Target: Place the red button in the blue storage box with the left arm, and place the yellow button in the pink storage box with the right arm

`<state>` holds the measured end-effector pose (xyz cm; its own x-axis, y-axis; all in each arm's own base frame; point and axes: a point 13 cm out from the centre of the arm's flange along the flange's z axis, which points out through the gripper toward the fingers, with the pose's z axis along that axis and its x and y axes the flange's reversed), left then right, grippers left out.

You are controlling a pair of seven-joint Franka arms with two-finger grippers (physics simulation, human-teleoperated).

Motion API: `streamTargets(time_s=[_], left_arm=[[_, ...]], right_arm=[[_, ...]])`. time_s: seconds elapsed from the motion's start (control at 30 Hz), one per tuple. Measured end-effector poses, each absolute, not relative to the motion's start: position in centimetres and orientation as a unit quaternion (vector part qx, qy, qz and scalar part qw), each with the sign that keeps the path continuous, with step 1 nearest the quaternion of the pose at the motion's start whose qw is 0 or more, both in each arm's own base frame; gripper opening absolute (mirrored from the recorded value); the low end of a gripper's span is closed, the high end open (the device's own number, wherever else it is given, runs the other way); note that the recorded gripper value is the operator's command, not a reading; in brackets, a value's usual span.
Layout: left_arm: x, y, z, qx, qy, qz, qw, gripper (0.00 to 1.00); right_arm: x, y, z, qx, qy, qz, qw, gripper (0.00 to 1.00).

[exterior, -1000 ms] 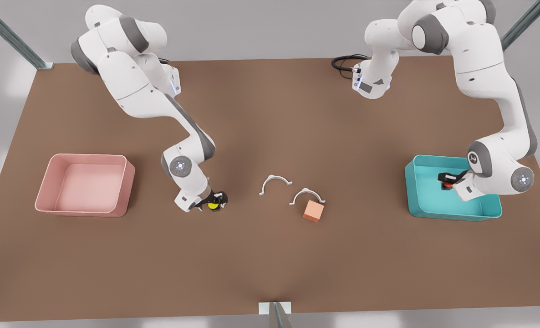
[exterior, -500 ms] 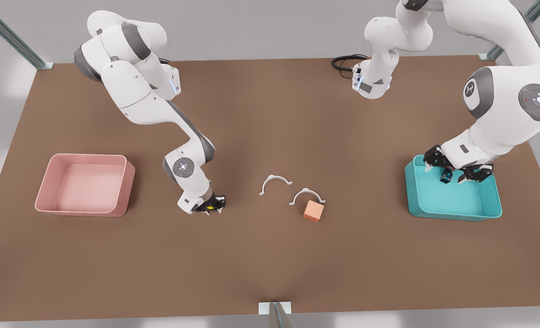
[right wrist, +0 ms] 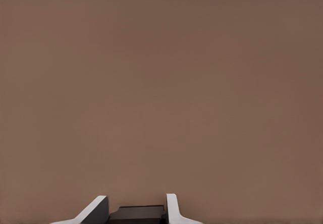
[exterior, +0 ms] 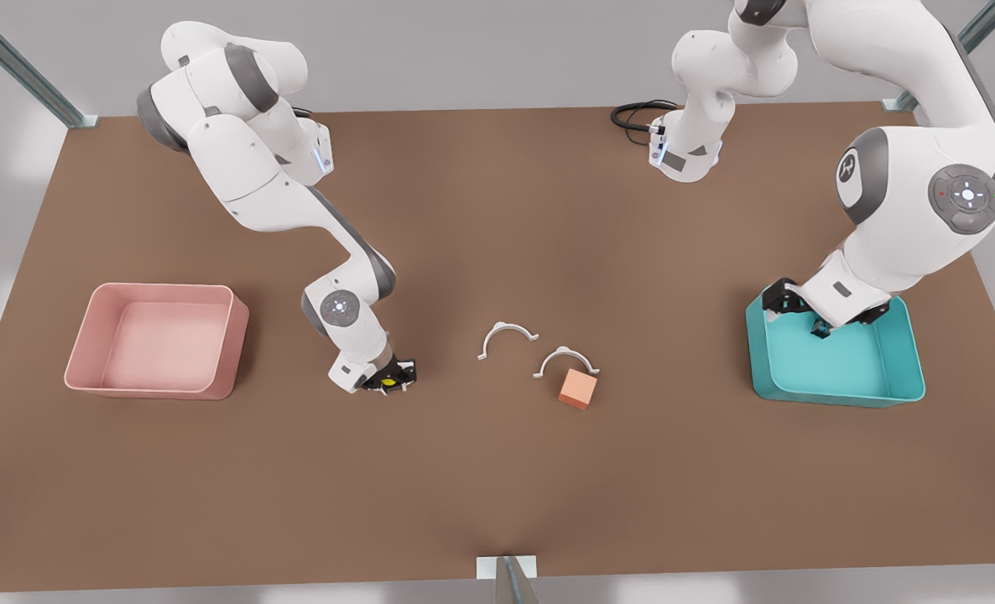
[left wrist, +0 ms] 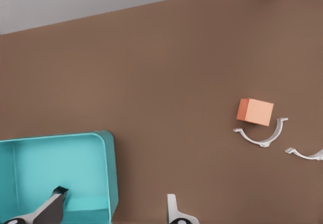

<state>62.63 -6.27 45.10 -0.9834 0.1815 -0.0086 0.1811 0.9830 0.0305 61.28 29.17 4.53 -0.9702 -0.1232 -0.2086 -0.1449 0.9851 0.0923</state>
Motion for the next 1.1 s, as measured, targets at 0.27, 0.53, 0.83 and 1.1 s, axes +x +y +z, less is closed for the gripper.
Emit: streamTargets(time_s=[0.27,0.53,0.83,1.1], left_arm=[[62.5,-6.3,45.1,0.050,0.999,0.013,0.005,1.00],[62.5,-6.4,45.3,0.025,1.000,0.012,0.006,1.00],[62.6,-6.4,45.1,0.007,1.000,0.013,0.006,1.00],[62.6,-6.4,45.0,-0.003,1.000,0.012,0.005,1.00]], right_arm=[[62.6,29.7,7.3,-0.073,0.988,0.056,0.121,0.39],[64.0,18.3,18.9,-0.028,0.987,0.007,0.160,0.39],[58.0,-7.8,19.9,0.083,0.989,-0.008,0.121,0.40],[51.3,-13.9,17.3,0.063,0.996,-0.006,0.069,1.00]])
